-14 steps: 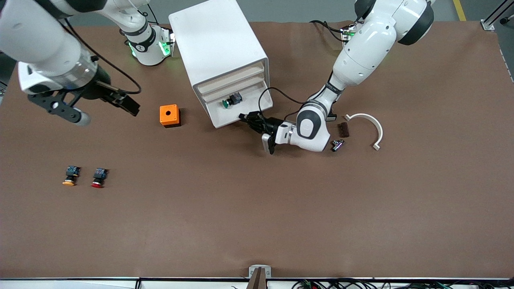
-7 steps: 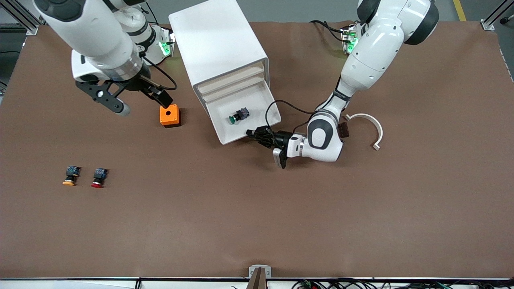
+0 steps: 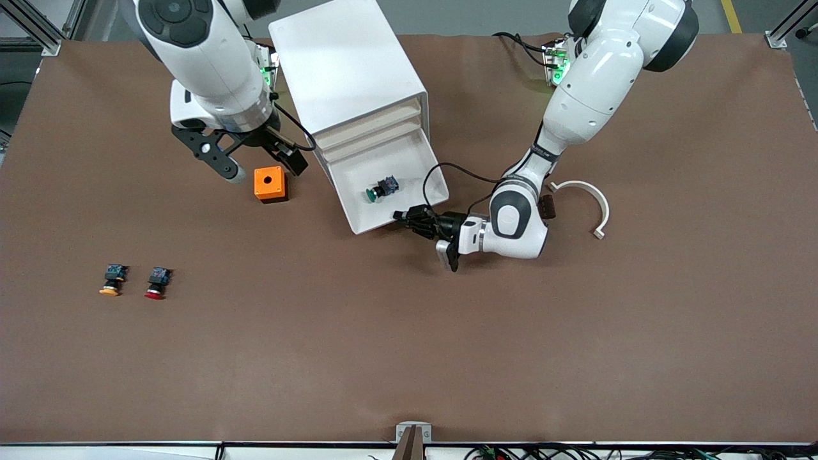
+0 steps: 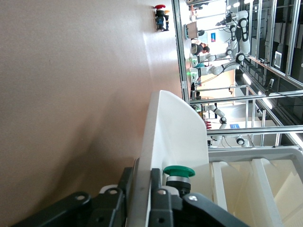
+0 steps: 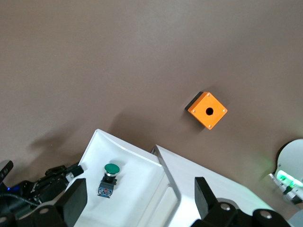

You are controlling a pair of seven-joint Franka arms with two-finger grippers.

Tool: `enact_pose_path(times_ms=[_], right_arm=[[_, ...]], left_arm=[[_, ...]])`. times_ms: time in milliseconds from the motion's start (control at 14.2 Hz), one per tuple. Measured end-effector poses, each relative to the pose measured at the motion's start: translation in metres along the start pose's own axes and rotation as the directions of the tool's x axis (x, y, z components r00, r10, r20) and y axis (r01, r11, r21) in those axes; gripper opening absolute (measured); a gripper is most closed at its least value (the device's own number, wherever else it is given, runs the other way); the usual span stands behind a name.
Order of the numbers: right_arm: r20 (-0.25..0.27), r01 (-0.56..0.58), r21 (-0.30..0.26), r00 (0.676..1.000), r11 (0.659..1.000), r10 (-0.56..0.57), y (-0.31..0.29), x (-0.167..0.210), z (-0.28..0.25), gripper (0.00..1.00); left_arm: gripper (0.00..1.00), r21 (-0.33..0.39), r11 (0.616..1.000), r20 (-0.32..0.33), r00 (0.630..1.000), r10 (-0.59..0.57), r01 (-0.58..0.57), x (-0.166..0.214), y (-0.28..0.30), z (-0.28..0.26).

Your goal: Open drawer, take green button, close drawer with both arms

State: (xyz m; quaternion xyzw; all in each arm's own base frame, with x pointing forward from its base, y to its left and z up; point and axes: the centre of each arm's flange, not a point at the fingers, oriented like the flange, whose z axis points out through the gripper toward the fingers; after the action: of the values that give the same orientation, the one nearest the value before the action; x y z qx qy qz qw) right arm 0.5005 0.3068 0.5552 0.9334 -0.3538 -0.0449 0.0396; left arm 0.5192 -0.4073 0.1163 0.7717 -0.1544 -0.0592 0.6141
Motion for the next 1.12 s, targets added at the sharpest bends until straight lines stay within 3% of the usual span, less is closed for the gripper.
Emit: enact_pose_path(times_ms=[281, 562, 773, 1125], right_arm=[[0.014, -0.083, 0.002, 0.996, 0.997, 0.083, -0.011, -0.02, 0.028, 1.0], [0.046, -0.192, 0.069, 0.981, 0.979, 0.189, -0.027, -0.037, 0.054, 1.0], [0.065, -0.28, 0.08, 0.959, 0.957, 0.276, -0.041, -0.044, 0.078, 1.0], [0.081, -0.321, 0.067, 0.945, 0.945, 0.316, -0.074, -0.069, 0.131, 1.0]], left_arm=[[0.63, 0.072, 0.995, 0.001, 0.997, -0.077, 0.076, 0.012, -0.005, -0.02], [1.0, 0.209, 0.97, 0.055, 0.989, -0.136, 0.122, 0.047, 0.009, -0.062], [1.0, 0.351, 0.928, 0.081, 0.984, -0.16, 0.122, 0.077, 0.034, -0.1], [1.0, 0.546, 0.832, 0.099, 0.98, -0.175, 0.094, 0.101, 0.084, -0.13]])
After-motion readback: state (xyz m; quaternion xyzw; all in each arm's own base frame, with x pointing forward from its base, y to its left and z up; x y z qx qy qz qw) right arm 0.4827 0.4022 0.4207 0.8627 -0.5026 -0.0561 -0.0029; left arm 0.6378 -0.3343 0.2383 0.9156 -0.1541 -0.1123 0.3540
